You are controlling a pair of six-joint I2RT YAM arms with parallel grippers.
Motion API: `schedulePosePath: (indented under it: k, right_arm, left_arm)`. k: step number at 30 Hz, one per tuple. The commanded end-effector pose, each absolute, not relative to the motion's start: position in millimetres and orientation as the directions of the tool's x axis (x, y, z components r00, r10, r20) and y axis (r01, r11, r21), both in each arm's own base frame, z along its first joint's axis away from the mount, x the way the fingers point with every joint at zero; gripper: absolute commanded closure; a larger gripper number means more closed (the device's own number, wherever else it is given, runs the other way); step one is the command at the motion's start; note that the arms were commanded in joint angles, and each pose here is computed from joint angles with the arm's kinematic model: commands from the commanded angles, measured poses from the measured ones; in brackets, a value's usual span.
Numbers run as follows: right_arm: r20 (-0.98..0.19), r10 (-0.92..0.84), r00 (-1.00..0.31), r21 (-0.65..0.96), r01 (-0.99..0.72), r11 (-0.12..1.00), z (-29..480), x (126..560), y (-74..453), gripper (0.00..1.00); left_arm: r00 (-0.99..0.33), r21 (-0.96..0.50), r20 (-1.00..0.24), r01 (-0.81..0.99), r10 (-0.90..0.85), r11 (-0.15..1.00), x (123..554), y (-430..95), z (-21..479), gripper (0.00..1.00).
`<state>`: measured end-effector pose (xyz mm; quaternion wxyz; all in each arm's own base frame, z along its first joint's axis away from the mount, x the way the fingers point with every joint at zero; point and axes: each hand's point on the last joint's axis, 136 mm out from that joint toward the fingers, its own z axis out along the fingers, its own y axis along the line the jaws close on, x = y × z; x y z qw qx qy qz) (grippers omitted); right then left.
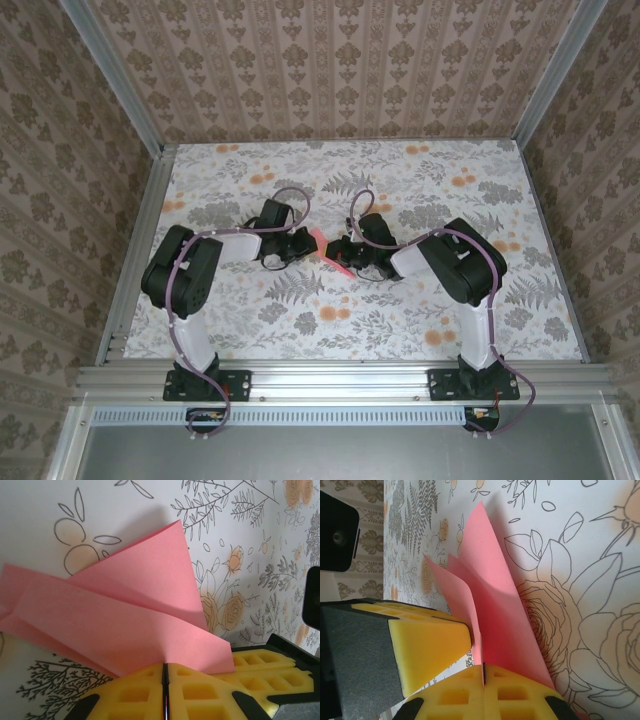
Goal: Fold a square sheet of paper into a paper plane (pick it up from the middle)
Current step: Fold the wing for the fifth time at the center of the table.
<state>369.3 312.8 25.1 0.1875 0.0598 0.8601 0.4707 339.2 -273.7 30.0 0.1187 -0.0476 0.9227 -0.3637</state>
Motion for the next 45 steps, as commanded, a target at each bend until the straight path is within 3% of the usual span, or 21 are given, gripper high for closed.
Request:
schedulePosePath:
  k: [1,9,20,29,36,45]
  right_arm:
    - [-0.18,0.272,-0.945,0.802,0.02,0.597,-7.2,359.4,304.8,1.0]
    - [-0.189,0.244,-0.951,0.8,-0.005,0.601,1.2,359.0,306.2,0.94]
    - [-0.217,0.191,-0.957,0.82,-0.072,0.568,32.4,361.9,303.1,0.73]
    - [-0.292,0.108,-0.95,0.778,-0.17,0.605,46.8,353.4,288.6,0.59]
    - [-0.366,0.108,-0.924,0.786,-0.244,0.568,72.5,359.7,288.0,0.57]
    - [-0.371,0.015,-0.928,0.684,-0.262,0.681,50.6,344.6,271.1,0.58]
  left_arm:
    - [-0.962,-0.669,-0.218,0.024,-0.165,0.743,346.0,-271.4,25.6,0.9]
    - [-0.969,-0.65,-0.173,-0.022,-0.176,0.759,343.7,-265.9,10.2,0.92]
    - [-0.972,-0.641,-0.095,-0.104,-0.214,0.76,339.6,-257.4,-4.9,0.93]
    - [-0.975,-0.655,-0.07,-0.116,-0.213,0.747,337.6,-260.1,-7.6,0.93]
    - [-0.976,-0.659,-0.071,-0.11,-0.208,0.744,337.0,-261.0,-5.7,0.93]
    - [-0.976,-0.663,-0.069,-0.111,-0.208,0.74,337.5,-262.2,-5.1,0.92]
